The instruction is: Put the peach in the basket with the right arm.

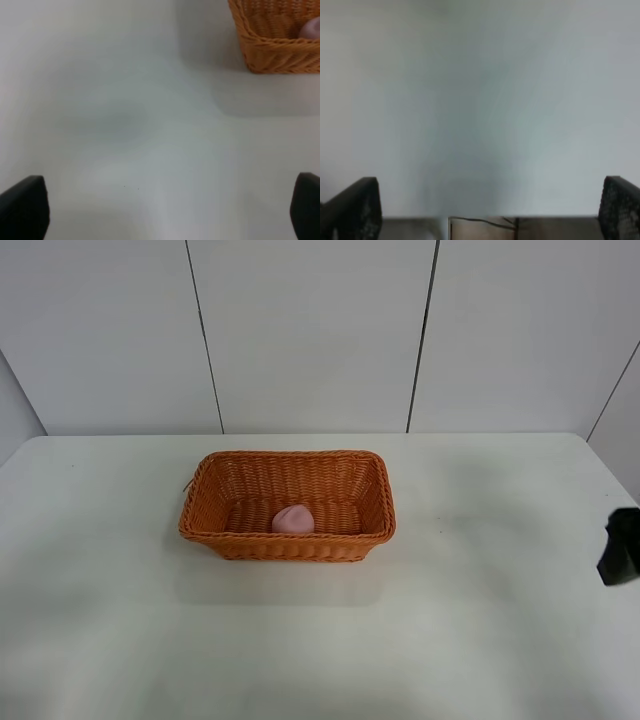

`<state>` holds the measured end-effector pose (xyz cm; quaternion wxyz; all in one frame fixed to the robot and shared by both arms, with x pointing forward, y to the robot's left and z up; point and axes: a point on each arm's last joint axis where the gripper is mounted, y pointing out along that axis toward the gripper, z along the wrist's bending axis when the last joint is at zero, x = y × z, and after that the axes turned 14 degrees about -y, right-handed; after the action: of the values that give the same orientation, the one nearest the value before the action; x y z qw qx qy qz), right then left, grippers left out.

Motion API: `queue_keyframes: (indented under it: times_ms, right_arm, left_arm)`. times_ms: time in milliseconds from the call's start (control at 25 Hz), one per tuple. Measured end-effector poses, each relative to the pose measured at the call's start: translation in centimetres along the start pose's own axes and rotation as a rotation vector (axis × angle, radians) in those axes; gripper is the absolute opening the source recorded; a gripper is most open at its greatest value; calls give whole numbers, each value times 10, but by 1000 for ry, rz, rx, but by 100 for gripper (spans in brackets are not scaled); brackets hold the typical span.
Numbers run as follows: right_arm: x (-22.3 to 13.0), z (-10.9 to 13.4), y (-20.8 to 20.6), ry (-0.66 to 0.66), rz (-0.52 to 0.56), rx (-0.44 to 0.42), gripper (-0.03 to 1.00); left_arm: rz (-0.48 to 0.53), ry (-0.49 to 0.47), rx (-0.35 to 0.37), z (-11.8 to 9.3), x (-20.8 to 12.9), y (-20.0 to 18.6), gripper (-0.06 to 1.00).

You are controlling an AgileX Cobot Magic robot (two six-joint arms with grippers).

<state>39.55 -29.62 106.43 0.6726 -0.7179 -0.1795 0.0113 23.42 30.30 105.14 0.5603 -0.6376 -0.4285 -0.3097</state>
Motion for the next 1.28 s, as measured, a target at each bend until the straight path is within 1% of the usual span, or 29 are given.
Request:
queue_keyframes:
  times_ms: [40, 160, 280, 320, 400, 480, 560, 640, 720, 1280]
  right_arm:
    - [-14, 3, -1, 1, -19, -5, 67]
    - [-57, 14, -3, 6, -140, -29, 67]
    - [-93, 23, -7, 13, -337, -72, 67]
    - [-102, 25, -10, 15, -401, -86, 67]
    - [-118, 29, -20, 21, -561, -121, 67]
    - [-133, 33, -27, 24, -680, -149, 67]
    - [-146, 36, -28, 27, -765, -168, 67]
    - [-154, 38, -28, 29, -826, -181, 67]
    - [-155, 39, -29, 29, -845, -185, 67]
    - [-154, 39, -28, 28, -854, -179, 67]
  left_arm:
    - [0, 0, 0, 0, 0, 0, 99]
    - [0, 0, 0, 0, 0, 0, 99]
    - [0, 0, 0, 0, 0, 0, 99]
    - [0, 0, 0, 0, 0, 0, 99]
    - [0, 0, 0, 0, 0, 0, 99]
    - [0, 0, 0, 0, 0, 0, 99]
    - [0, 0, 0, 0, 0, 0, 99]
    - [0, 0, 0, 0, 0, 0, 99]
    - [0, 0, 0, 0, 0, 0, 99]
    - [0, 0, 0, 0, 0, 0, 99]
